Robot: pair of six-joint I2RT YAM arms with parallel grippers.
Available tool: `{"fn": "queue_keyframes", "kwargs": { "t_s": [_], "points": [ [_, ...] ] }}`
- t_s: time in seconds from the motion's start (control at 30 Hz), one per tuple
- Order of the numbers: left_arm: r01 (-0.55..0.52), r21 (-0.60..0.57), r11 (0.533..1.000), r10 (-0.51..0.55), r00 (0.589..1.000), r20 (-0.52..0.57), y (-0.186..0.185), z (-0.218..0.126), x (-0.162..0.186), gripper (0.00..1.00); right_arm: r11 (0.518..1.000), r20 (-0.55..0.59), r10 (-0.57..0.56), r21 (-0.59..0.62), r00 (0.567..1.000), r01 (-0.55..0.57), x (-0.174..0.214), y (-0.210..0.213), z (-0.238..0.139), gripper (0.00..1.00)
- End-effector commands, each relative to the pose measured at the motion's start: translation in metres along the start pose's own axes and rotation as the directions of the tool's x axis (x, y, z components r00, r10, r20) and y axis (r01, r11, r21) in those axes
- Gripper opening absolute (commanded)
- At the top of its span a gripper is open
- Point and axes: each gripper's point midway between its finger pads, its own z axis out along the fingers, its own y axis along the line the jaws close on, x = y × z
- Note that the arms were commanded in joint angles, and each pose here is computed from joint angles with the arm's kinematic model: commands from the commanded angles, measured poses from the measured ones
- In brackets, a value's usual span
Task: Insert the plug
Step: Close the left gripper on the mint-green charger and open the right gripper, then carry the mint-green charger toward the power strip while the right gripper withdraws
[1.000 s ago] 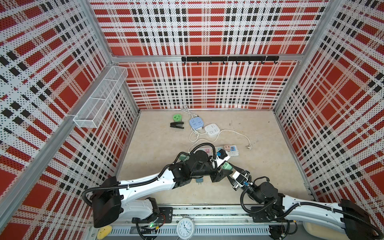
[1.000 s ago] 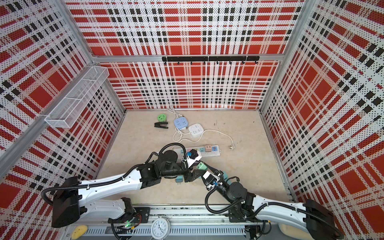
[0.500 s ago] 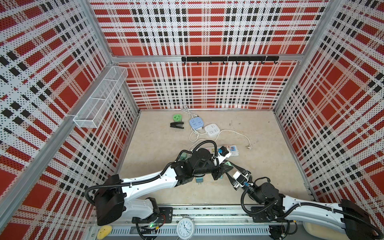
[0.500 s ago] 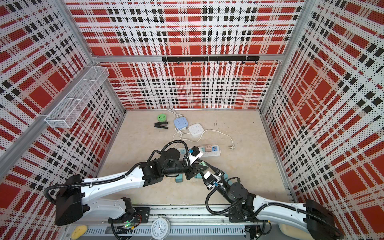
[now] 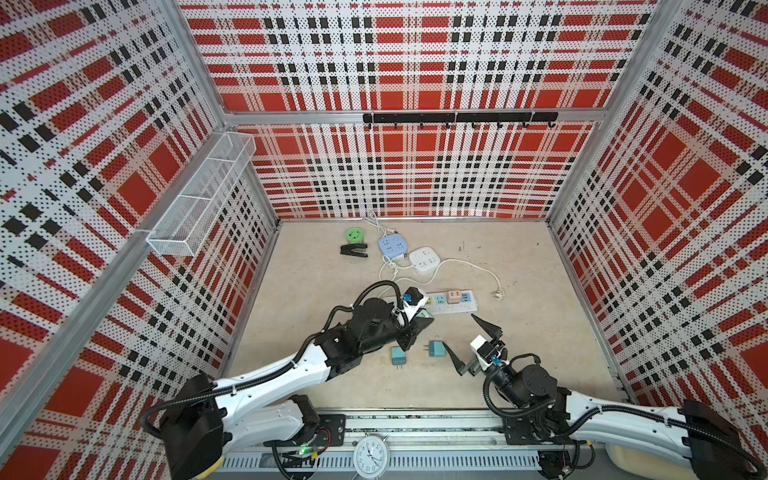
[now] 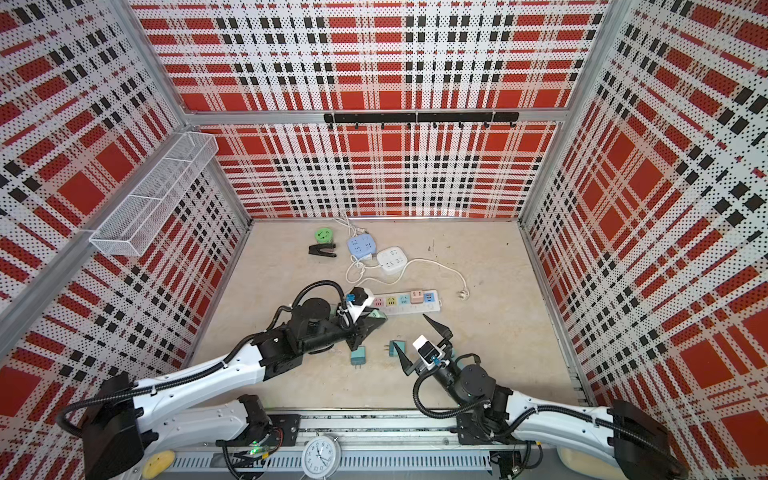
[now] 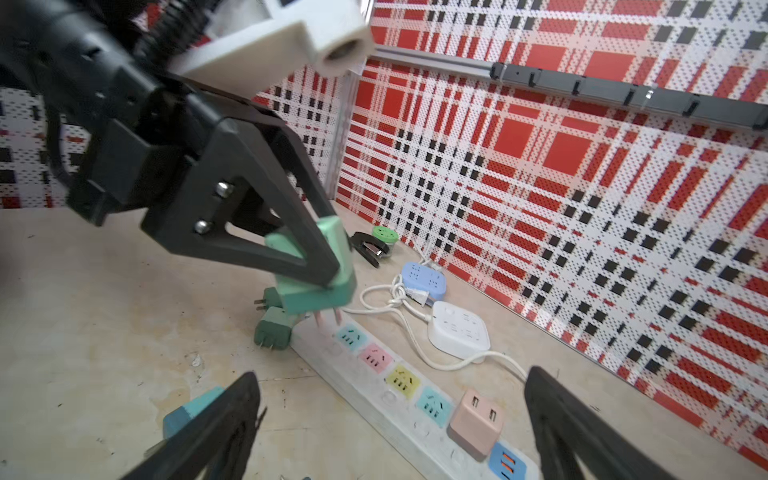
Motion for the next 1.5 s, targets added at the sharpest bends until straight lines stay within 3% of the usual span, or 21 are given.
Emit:
{"fn": "queue_keyframes", "kwargs": {
  "t_s": [0.0,0.17,0.4,0.47,0.57,0.63,0.7,0.9,1.07,1.3,1.47],
  "points": [
    [-0.012,-0.135,0.991,0.028,0.993,0.116,0.022,-0.014,-0.021,0.0,0.978,-0.043,0.07,0.199,0.997,-0.06,0.001,-0.039,0.003,1.0],
    [-0.06,-0.196,0.979,0.083,0.99,0.114,0.031,-0.017,-0.015,0.0,0.937,-0.117,0.171,0.325,0.978,-0.125,0.028,-0.075,0.002,1.0],
    [-0.25,-0.189,0.949,0.266,0.962,0.059,0.029,-0.013,0.001,0.0,0.85,-0.125,0.227,0.509,0.966,-0.134,0.033,-0.114,-0.019,1.0],
    [-0.314,-0.186,0.931,0.326,0.945,0.036,0.027,-0.012,0.008,0.0,0.815,-0.116,0.233,0.565,0.966,-0.129,0.033,-0.125,-0.028,1.0],
    [-0.348,-0.292,0.891,0.359,0.933,-0.018,0.047,-0.017,0.014,0.0,0.734,-0.068,0.267,0.661,0.961,-0.157,0.037,-0.141,-0.045,1.0],
    [-0.353,-0.334,0.874,0.364,0.931,-0.033,0.059,-0.022,0.017,0.0,0.713,-0.033,0.276,0.677,0.961,-0.182,0.04,-0.144,-0.052,1.0],
    [-0.374,-0.28,0.884,0.384,0.923,-0.022,0.057,-0.021,0.022,0.0,0.702,-0.005,0.288,0.681,0.958,-0.208,0.043,-0.146,-0.055,1.0],
    [-0.383,-0.195,0.903,0.387,0.922,-0.022,0.065,-0.008,0.025,0.0,0.712,-0.046,0.356,0.66,0.933,-0.239,0.057,-0.149,-0.048,1.0],
    [-0.373,-0.066,0.926,0.368,0.927,-0.069,0.069,0.028,0.026,0.0,0.733,-0.126,0.412,0.633,0.902,-0.247,0.073,-0.15,-0.032,1.0],
    [-0.404,0.061,0.913,0.409,0.906,-0.111,0.068,0.077,0.027,0.0,0.772,-0.229,0.415,0.601,0.88,-0.208,0.082,-0.142,-0.012,1.0],
    [-0.437,0.178,0.882,0.464,0.871,-0.161,0.065,0.102,0.031,0.0,0.778,-0.224,0.415,0.591,0.882,-0.216,0.08,-0.14,-0.012,1.0]
  ]
}}
